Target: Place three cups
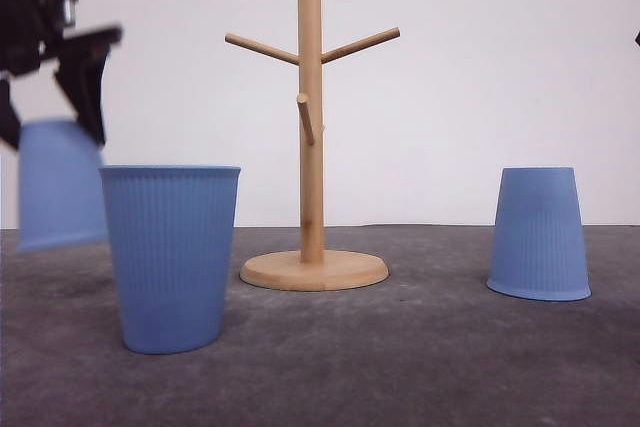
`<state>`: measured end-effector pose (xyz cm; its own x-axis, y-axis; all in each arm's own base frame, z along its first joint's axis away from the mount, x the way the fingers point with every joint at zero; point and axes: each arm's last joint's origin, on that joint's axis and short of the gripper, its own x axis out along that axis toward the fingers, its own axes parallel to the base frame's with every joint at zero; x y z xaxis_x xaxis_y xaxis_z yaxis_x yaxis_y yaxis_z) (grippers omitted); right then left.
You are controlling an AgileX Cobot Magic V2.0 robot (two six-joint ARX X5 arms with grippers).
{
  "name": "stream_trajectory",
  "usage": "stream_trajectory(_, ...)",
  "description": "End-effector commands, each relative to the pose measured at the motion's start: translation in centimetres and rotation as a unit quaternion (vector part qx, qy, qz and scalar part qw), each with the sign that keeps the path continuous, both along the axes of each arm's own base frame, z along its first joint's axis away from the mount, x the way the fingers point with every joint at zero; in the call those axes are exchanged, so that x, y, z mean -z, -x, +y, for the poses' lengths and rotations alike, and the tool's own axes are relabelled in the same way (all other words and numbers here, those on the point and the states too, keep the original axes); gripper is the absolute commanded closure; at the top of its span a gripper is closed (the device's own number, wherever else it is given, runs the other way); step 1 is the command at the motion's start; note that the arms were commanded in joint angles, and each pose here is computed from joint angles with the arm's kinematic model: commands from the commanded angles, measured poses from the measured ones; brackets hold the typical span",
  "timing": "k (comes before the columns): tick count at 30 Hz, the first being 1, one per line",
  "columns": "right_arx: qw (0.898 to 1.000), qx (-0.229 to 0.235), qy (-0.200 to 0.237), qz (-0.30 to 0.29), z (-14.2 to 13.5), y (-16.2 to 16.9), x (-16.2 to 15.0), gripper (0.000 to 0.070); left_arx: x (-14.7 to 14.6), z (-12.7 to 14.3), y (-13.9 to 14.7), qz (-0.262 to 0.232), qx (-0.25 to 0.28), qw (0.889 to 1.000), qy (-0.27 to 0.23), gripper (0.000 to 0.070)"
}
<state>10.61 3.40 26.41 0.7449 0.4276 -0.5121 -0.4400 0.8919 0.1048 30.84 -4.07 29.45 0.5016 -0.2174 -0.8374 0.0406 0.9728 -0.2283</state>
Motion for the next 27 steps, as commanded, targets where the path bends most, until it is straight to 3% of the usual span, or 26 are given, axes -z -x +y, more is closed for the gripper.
stream_trajectory(1, 1.000, 0.002, -0.005, -0.010, 0.0, -0.1, -0.5, 0.0253, -1.7, 0.1, -0.2, -0.014, 0.000, 1.000, 0.024, 0.0363)
stream_trajectory(6, 1.000, 0.002, -0.006, -0.012, 0.0, -0.1, -0.6, 0.0253, -4.9, 1.2, -0.5, -0.040, -0.011, 0.996, 0.082, 0.0363)
stream_trajectory(10, 1.000, 0.002, -0.006, -0.012, 0.0, -0.1, -0.5, 0.0253, -6.7, 2.5, -0.8, -0.069, -0.021, 0.986, 0.150, 0.0363)
stream_trajectory(23, 1.000, 0.002, -0.006, -0.012, 0.0, -0.1, -0.6, 0.0253, -7.9, 6.1, -3.2, -0.100, -0.006, 0.925, 0.366, 0.0363)
stream_trajectory(27, 1.000, 0.002, -0.006, -0.012, 0.0, -0.1, -0.6, 0.0253, -7.2, 5.9, -4.5, -0.091, 0.015, 0.913, 0.398, 0.0363)
